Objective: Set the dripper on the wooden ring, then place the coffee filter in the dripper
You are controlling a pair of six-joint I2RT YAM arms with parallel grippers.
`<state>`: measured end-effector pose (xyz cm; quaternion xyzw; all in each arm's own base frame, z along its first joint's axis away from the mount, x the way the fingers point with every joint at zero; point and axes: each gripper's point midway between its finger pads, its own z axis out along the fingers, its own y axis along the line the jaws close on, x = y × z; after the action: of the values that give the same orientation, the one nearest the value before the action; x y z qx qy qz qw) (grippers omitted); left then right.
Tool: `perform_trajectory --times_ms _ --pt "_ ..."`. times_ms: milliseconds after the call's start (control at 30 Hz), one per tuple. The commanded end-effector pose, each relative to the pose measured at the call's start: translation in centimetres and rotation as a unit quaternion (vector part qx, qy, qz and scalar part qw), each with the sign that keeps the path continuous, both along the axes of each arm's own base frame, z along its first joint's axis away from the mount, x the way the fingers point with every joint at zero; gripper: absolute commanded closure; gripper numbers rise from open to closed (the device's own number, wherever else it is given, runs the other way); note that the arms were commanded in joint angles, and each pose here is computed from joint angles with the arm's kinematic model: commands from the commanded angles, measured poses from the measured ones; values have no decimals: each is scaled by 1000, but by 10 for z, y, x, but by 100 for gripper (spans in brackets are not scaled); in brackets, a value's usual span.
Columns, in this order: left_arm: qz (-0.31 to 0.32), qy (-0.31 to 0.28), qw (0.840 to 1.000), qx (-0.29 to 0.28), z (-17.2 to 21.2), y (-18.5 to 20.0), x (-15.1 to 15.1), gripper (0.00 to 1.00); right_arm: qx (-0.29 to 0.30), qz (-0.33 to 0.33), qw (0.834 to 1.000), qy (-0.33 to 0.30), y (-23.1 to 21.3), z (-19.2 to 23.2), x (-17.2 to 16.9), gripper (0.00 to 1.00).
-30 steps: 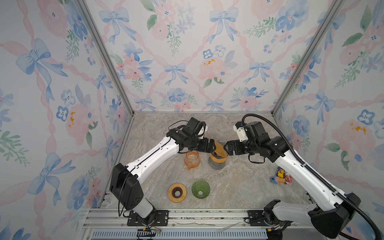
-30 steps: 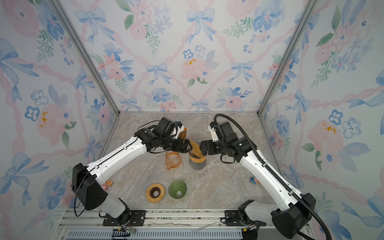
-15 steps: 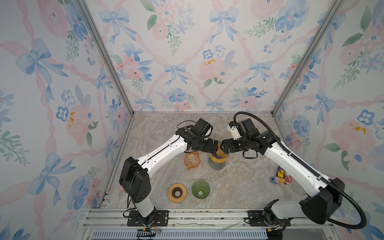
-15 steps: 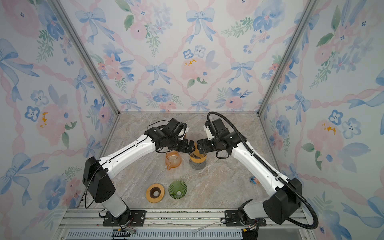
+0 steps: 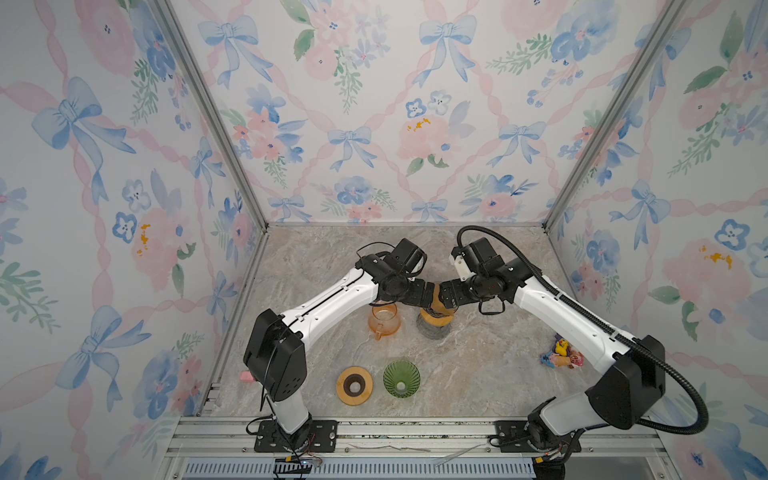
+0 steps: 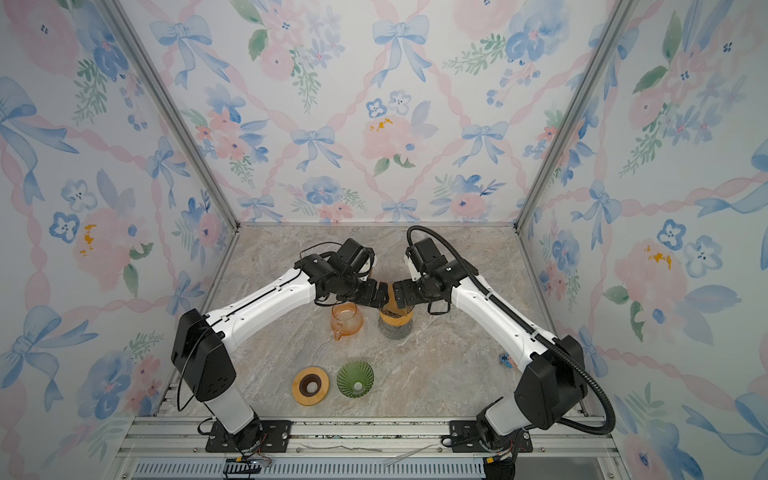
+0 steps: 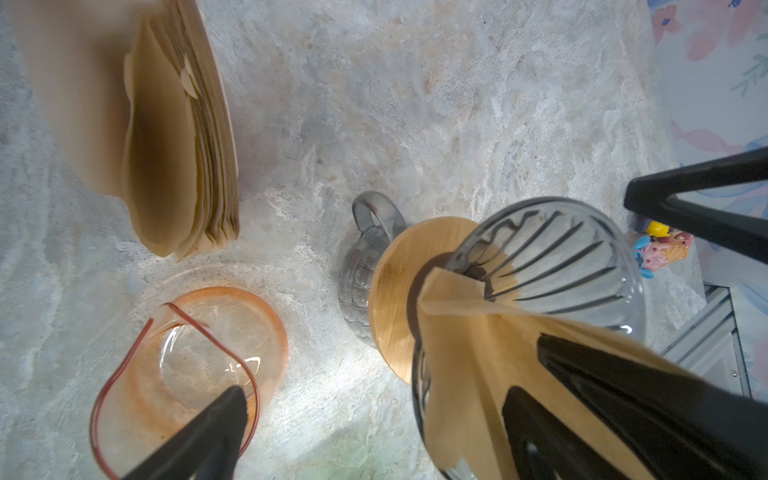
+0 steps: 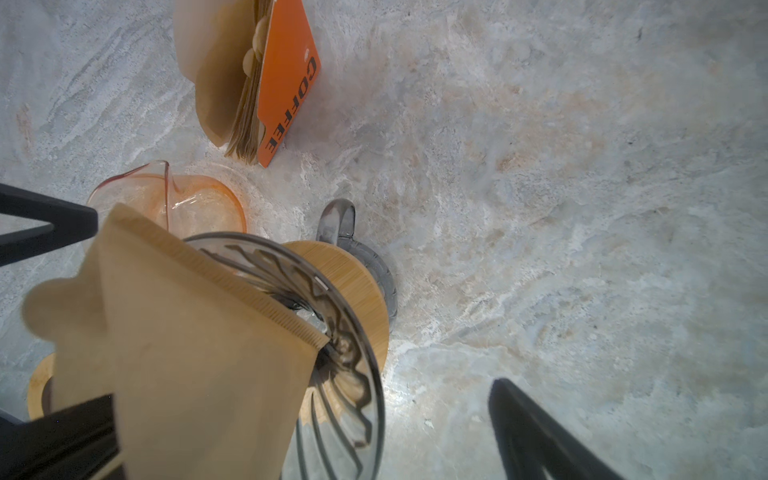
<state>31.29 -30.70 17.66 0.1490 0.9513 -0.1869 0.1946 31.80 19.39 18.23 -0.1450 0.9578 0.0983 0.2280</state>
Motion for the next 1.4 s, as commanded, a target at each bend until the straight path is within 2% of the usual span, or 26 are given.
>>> perform_trajectory --times_ms 0,733,1200,1367 --pt "-9 0 1000 25 -9 3 1 2 -4 -10 1000 -5 -6 2 8 4" --pt "-9 -4 998 54 -21 5 11 2 -3 -34 999 34 -23 -38 11 4" --pt "-3 -1 998 64 -28 10 13 2 -6 -38 998 40 -27 -44 9 4" --pt "-7 -1 999 50 -21 5 15 2 8 -36 999 25 -25 -30 9 4"
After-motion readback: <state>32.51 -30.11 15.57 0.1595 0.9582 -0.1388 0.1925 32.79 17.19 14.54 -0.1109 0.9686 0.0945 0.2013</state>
